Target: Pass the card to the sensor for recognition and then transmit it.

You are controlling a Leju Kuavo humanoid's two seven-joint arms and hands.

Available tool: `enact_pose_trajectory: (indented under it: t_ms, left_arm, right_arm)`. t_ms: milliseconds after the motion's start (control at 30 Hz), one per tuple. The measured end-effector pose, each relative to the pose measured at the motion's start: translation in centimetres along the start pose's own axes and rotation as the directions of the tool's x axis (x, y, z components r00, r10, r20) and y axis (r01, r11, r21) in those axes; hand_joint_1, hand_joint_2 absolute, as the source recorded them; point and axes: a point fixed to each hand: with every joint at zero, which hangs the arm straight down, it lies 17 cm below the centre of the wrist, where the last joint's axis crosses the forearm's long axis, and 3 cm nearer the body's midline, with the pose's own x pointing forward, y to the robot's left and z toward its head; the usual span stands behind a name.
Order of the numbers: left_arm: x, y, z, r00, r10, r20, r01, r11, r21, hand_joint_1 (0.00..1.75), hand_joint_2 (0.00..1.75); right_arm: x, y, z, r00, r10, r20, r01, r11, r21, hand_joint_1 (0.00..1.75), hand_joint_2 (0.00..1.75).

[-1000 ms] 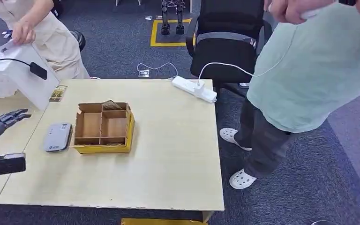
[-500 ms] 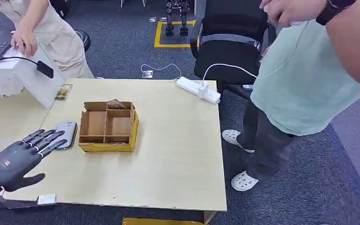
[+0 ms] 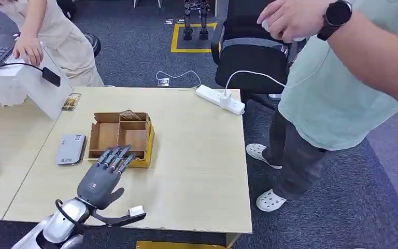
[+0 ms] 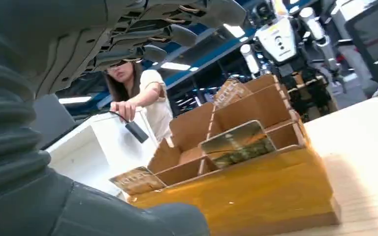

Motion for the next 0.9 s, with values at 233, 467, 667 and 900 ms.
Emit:
enact_pose_trajectory:
  t_ms: [233,467,667,900]
  left_arm:
    - [1.0,-0.6,-1.4,0.996,0.038,-0.079,-0.037,0.999,0.021,0.0,1.75]
    - [0.3,-1.0,-2.0,0.985,0.046,-0.167,-0.041,0.999,0.032,0.0,1.75]
    - [-1.3,-1.1,-1.8,0.971,0.03,-0.238,-0.02,0.999,0.042,0.0,1.75]
    - [-4.8,-1.0,-0.8,0.945,0.024,-0.327,-0.006,0.998,0.056,0.0,1.75]
  right_arm:
    - [-0.2,0.0,0.0,1.0,0.01,-0.005,-0.01,1.0,-0.002,0.0,0.0]
    - [-0.3,-0.1,0.0,1.0,0.013,-0.01,-0.013,1.0,-0.008,0.0,0.0]
    - [-0.4,-0.1,0.0,1.0,0.014,-0.01,-0.015,1.0,-0.01,0.0,0.0]
    - [-0.4,-0.2,0.0,1.0,0.012,-0.012,-0.012,1.0,-0.012,0.0,0.0]
